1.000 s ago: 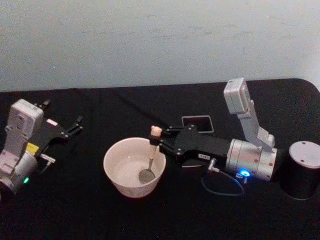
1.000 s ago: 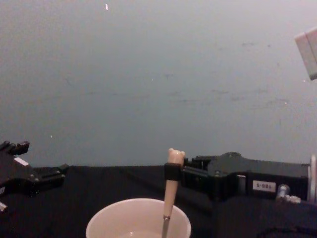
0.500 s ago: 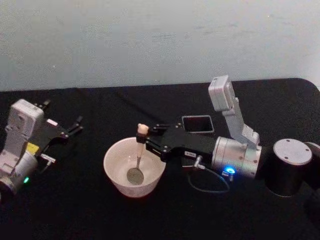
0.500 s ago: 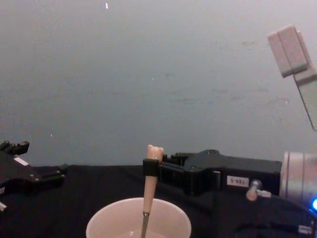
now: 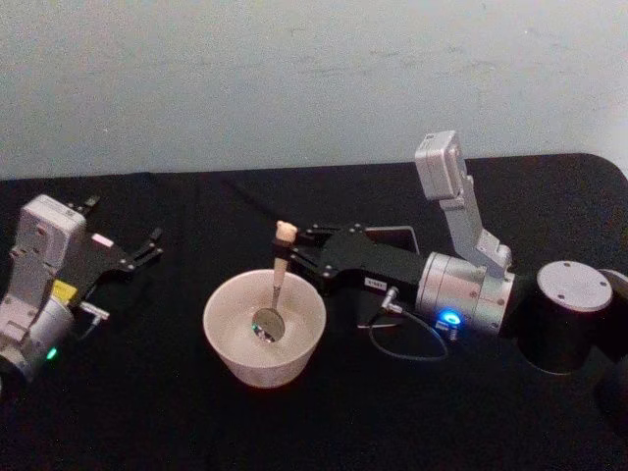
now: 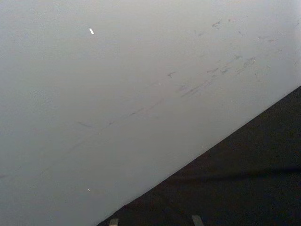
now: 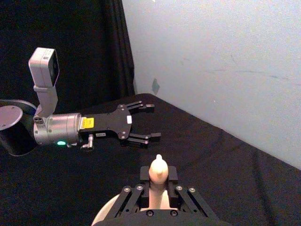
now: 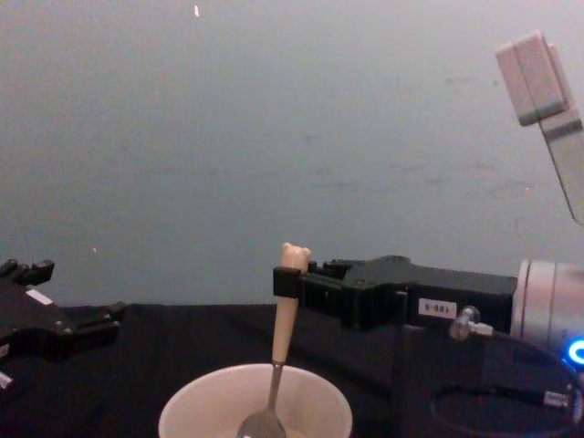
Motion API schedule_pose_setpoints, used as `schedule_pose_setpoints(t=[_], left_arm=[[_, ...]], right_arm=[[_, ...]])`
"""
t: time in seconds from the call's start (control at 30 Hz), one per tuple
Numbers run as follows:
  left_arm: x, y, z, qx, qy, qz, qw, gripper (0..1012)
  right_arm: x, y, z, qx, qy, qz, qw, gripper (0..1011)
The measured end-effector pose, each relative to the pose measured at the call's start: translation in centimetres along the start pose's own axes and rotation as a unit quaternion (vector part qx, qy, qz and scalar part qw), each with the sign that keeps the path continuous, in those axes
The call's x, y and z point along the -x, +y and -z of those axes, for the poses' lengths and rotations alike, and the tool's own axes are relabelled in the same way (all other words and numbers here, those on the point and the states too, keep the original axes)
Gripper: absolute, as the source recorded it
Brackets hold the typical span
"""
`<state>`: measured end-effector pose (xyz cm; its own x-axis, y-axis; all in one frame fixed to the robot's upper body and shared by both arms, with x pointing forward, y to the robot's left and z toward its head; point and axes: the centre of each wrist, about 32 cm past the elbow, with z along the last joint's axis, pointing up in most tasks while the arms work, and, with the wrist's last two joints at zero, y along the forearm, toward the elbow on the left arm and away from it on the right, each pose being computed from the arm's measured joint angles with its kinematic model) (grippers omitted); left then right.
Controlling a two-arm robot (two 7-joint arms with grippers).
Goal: Pick up the stirring spoon with one hand, stir inside the cup, then place it back in its original position.
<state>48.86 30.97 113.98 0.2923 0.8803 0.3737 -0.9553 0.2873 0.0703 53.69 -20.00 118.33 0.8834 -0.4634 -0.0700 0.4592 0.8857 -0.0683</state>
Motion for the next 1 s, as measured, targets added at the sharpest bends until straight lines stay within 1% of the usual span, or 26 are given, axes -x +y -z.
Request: schedule_pose_setpoints(t=[0.27,0.5,0.73,0.93,0.97,1.0], left_arm=[[0.00,0.00,0.00,0.000,0.000,0.000,1.0000,1001],[0.00,0.00,0.00,0.000,0.000,0.000,1.0000,1001],[0.00,0.00,0.00,0.000,0.000,0.000,1.0000,1001],[0.00,0.00,0.00,0.000,0.000,0.000,1.0000,1001],[0.00,0.00,0.00,0.000,0.000,0.000,1.0000,1001],[0.00,0.00,0.00,0.000,0.000,0.000,1.0000,1001]], right_arm=[[-0.1,-0.2,-0.2,-0.005,0.001,0.004,1.0000,214],[-0.3,-0.9,-0.9,-0.023,0.006,0.020,0.9995,214],[-0.7,-2.3,-2.2,-0.046,0.017,0.038,0.9981,214],[-1.1,-4.1,-3.4,-0.070,0.029,0.053,0.9958,214],[-1.1,-4.1,-3.4,-0.070,0.029,0.053,0.9958,214],[-1.2,-4.6,-3.7,-0.075,0.030,0.056,0.9952,214]])
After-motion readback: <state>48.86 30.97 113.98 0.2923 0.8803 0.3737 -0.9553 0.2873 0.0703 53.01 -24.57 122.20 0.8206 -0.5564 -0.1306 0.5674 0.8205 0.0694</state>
